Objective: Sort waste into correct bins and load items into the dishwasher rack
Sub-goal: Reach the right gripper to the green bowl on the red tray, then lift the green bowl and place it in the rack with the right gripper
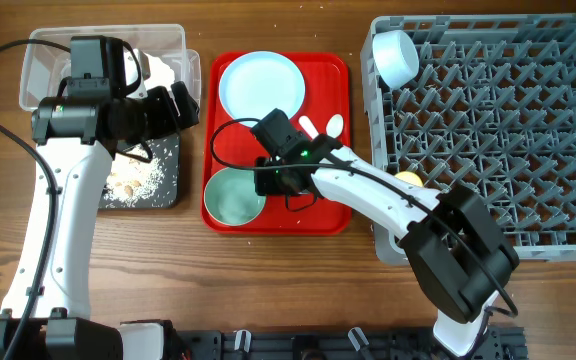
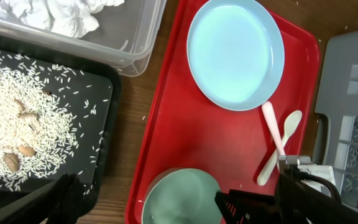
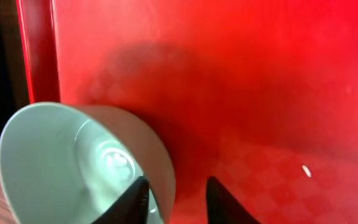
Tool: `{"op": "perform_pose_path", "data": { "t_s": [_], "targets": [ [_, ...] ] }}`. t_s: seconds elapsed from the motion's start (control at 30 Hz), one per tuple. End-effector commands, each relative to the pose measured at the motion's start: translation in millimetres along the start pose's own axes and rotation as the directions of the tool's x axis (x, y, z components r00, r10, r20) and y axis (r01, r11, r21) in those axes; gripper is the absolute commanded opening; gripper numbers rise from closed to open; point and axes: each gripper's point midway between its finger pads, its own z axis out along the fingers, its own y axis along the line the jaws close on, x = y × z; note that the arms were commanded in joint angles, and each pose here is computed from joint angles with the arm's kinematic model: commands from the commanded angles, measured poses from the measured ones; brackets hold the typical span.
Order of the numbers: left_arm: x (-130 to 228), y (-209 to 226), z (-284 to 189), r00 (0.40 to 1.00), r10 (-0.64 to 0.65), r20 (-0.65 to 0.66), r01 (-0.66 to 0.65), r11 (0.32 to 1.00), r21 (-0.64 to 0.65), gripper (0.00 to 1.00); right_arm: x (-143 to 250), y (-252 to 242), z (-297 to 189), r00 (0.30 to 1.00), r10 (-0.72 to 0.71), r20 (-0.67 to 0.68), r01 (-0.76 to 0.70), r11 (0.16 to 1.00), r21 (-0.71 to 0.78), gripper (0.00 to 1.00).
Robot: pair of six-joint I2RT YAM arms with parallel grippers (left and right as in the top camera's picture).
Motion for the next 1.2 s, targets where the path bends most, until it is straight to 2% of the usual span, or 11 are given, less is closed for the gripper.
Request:
{"op": "perform_pose_path", "data": {
  "t_s": [0.0, 0.1, 0.23, 0.33, 0.43, 0.53, 0.6, 0.7, 0.8, 0.97, 1.17],
  "targets": [
    [-4, 0, -3, 1.0, -0.007, 0.013, 0.007, 1.0, 0.003, 1.0, 7, -9, 21, 0.998, 0.047, -0.032, -0.046, 0.999, 0.024, 0.28],
    [-4, 0, -3, 1.0, -0.007, 0.013, 0.007, 1.0, 0.003, 1.0, 5, -6, 21, 0.999, 0.043, -0.03, -0.043, 0.999, 0.012, 0.04],
    [-4, 0, -3, 1.0, -0.007, 0.013, 0.007, 1.0, 0.003, 1.0, -22, -7, -27, 0.997, 0.019, 0.071, -0.019, 1.0, -0.007, 0.04],
    [-4, 0, -3, 1.0, -0.007, 0.013, 0.007, 1.0, 0.003, 1.0, -58, -33, -125, 0.958, 0.023, 0.287, -0.035, 0.999, 0.036, 0.04],
    [-4, 0, -3, 1.0, -0.007, 0.013, 0.007, 1.0, 0.003, 1.0, -76, -96, -245, 0.812, 0.037, 0.582, -0.176, 0.967, 0.184, 0.04],
    [-4, 0, -3, 1.0, -0.007, 0.013, 0.007, 1.0, 0.003, 1.0, -65, -182, -347, 0.633, -0.143, 0.761, -0.441, 0.742, 0.505, 0.04],
    [-4, 0, -3, 1.0, -0.007, 0.013, 0.007, 1.0, 0.003, 1.0, -65, -200, -367, 0.678, -0.328, 0.657, -0.417, 0.564, 0.712, 0.04],
    [-4, 0, -3, 1.0, -0.007, 0.013, 0.007, 1.0, 0.003, 1.0, -83, -210, -358, 0.821, -0.511, 0.255, -0.185, 0.185, 0.965, 0.04],
    [-4, 0, -3, 1.0, -0.007, 0.013, 0.007, 1.0, 0.003, 1.0, -107, -209, -333, 0.849, -0.526, 0.048, -0.046, 0.016, 0.999, 0.04],
    [-4, 0, -3, 1.0, -0.007, 0.013, 0.007, 1.0, 0.003, 1.0, -142, -213, -272, 0.832, -0.498, -0.245, 0.196, -0.15, 0.969, 0.04],
    [-4, 0, -3, 1.0, -0.007, 0.013, 0.007, 1.0, 0.003, 1.0, -152, -247, -243, 0.85, -0.418, -0.319, 0.265, -0.183, 0.947, 0.04]
  ]
}}
